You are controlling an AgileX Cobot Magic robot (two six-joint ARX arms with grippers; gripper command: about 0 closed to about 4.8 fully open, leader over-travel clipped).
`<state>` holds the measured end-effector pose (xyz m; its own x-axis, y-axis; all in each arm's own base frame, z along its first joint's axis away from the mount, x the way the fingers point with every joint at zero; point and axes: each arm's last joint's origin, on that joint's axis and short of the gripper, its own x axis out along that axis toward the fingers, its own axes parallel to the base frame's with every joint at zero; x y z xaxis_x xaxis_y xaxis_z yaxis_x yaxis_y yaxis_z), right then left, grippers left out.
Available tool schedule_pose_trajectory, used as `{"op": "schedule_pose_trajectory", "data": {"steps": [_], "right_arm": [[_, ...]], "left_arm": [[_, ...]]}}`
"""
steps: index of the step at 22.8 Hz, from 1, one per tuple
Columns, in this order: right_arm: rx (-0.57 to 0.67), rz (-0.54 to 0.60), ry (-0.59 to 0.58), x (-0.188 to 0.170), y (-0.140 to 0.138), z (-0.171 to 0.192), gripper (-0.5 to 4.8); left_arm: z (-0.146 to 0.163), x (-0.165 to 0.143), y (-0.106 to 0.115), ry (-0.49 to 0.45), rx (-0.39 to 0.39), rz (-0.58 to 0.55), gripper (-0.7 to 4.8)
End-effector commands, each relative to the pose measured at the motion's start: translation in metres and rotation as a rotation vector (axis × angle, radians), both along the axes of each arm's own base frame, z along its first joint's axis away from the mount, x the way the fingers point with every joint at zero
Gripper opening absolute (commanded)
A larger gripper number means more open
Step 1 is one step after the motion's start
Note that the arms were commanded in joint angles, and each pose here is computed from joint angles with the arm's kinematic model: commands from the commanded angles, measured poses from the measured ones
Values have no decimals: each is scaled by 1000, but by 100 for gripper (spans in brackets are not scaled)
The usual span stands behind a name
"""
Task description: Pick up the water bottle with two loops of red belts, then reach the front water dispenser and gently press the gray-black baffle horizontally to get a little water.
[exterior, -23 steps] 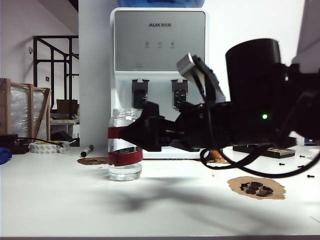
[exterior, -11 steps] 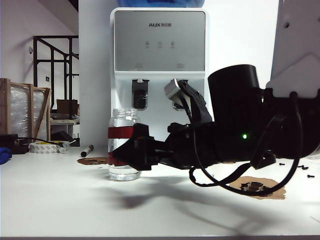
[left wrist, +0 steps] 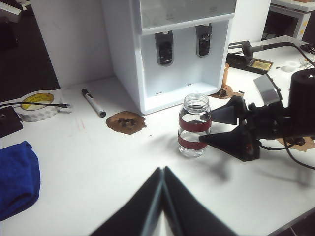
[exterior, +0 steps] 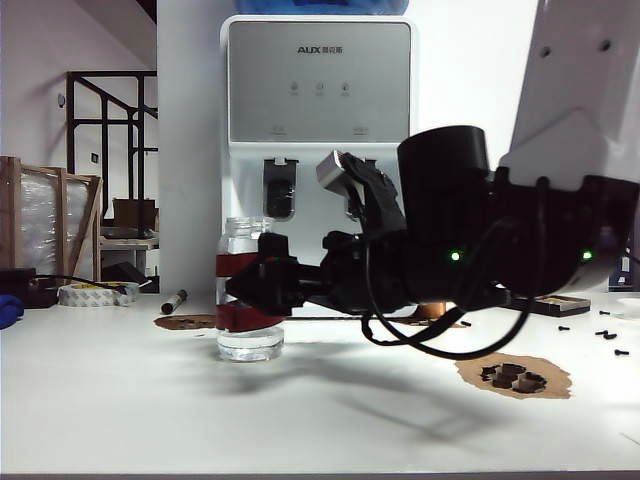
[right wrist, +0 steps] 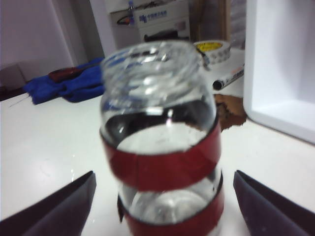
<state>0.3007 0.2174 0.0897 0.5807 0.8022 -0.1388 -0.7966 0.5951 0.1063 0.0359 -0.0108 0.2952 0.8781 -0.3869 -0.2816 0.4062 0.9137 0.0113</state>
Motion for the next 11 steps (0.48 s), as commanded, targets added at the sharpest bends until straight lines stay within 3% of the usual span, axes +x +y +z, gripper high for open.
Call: {"op": "schedule_pose_trajectory", "data": {"steps": [1,11], "right_arm": [[13,5,-15,7,4,2,479],[40,79,6,18,14,-1,479]], "left_arm": [[2,0,0,-8,-1,1,-5],[2,0,0,-9,-1,0,-5]]}}
